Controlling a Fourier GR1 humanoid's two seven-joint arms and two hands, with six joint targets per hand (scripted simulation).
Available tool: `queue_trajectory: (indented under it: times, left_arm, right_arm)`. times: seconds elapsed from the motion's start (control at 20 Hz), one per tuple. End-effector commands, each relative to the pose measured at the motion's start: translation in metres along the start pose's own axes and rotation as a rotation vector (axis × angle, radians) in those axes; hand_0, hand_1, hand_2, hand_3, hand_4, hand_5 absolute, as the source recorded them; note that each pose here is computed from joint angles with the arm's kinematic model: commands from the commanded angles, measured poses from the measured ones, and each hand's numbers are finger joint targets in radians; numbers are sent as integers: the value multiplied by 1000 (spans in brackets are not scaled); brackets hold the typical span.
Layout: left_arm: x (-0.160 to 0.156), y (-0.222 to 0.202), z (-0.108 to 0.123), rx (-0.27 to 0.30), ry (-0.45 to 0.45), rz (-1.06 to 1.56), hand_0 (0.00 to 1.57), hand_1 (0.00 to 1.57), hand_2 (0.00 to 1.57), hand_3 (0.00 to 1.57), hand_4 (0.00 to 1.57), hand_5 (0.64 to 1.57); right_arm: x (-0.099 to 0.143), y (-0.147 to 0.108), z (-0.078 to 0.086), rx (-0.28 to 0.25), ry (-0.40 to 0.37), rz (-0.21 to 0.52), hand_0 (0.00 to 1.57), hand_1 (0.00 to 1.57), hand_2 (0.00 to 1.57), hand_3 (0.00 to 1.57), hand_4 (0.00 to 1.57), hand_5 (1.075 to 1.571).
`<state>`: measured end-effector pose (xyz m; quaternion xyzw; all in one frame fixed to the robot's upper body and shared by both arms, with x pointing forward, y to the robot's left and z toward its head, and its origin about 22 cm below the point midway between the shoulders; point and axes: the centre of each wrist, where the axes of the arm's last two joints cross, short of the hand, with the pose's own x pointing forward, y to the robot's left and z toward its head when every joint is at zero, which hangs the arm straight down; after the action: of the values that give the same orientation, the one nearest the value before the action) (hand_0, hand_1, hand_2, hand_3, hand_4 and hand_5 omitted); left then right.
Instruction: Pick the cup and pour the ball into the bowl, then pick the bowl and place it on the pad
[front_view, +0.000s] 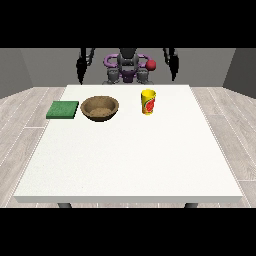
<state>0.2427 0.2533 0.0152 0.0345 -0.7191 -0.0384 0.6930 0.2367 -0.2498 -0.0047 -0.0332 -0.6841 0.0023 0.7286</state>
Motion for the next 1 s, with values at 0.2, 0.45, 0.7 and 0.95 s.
queue_trajectory:
  times: [0.2,0.45,0.7,0.95]
  left_arm:
    - [24,11,1,3,6,-32,0,0,0,0,0,1535]
    - [55,-82,12,-36,200,226,0,0,0,0,0,1536]
    - [88,-82,21,-6,79,227,0,0,0,0,0,1532]
    - [86,-83,12,-19,-37,187,0,0,0,0,0,1521]
  right_arm:
    - [33,-9,-2,10,-50,37,0,0,0,0,616,1559]
    - [36,-35,7,8,37,-55,0,0,0,0,611,1561]
    - [54,-47,17,0,-38,-57,0,0,0,0,539,1563]
    - [62,-52,1,-35,-146,-63,0,0,0,0,446,1559]
